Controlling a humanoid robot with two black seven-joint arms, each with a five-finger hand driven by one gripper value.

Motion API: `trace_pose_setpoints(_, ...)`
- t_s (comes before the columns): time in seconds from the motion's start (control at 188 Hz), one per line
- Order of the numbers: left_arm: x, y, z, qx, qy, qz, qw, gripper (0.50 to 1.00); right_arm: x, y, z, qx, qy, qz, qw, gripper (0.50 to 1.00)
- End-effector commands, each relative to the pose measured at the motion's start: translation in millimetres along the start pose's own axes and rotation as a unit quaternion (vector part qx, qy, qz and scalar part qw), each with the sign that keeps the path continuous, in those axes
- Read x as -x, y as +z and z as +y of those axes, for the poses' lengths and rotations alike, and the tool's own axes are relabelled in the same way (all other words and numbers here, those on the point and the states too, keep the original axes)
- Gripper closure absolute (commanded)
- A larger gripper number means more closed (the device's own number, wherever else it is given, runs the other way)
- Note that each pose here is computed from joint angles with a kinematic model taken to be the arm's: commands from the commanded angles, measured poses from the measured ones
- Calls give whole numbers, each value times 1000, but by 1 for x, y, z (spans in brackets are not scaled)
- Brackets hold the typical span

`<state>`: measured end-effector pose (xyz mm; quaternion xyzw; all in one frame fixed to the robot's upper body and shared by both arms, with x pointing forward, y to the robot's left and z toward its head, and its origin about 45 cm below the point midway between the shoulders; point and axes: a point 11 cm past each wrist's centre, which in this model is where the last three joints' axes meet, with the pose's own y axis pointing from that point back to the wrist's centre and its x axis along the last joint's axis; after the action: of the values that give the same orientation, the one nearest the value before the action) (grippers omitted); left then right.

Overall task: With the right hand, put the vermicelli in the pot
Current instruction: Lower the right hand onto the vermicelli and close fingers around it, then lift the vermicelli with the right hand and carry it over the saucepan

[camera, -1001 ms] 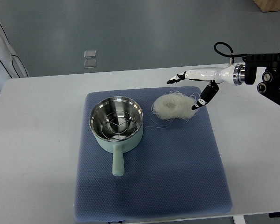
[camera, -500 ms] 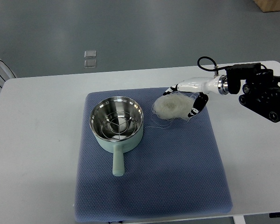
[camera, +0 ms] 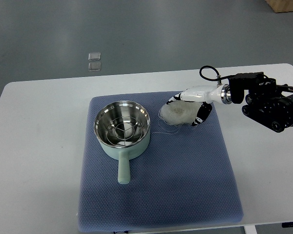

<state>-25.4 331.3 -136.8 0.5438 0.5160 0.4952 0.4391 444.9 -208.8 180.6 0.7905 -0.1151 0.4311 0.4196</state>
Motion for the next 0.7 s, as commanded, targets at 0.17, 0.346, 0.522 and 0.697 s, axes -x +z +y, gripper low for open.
trace_pose_setpoints(0.17, 0, 0, 0, 0, -1, 0, 1000, 500, 6, 7, 1, 11, -2, -4, 1000, 652)
trace_pose_setpoints(0.346, 0, 0, 0, 0, 0, 0, 1000, 500, 6, 7, 1, 11, -2, -5, 1000, 838)
trace_pose_setpoints(0.522, 0, 0, 0, 0, 0, 0, 1000, 500, 3, 7, 1, 10, 2, -6, 1000, 1000)
trace_pose_setpoints(0.697, 0, 0, 0, 0, 1, 0, 1000, 500, -9, 7, 4, 8, 22, -17, 1000, 1000)
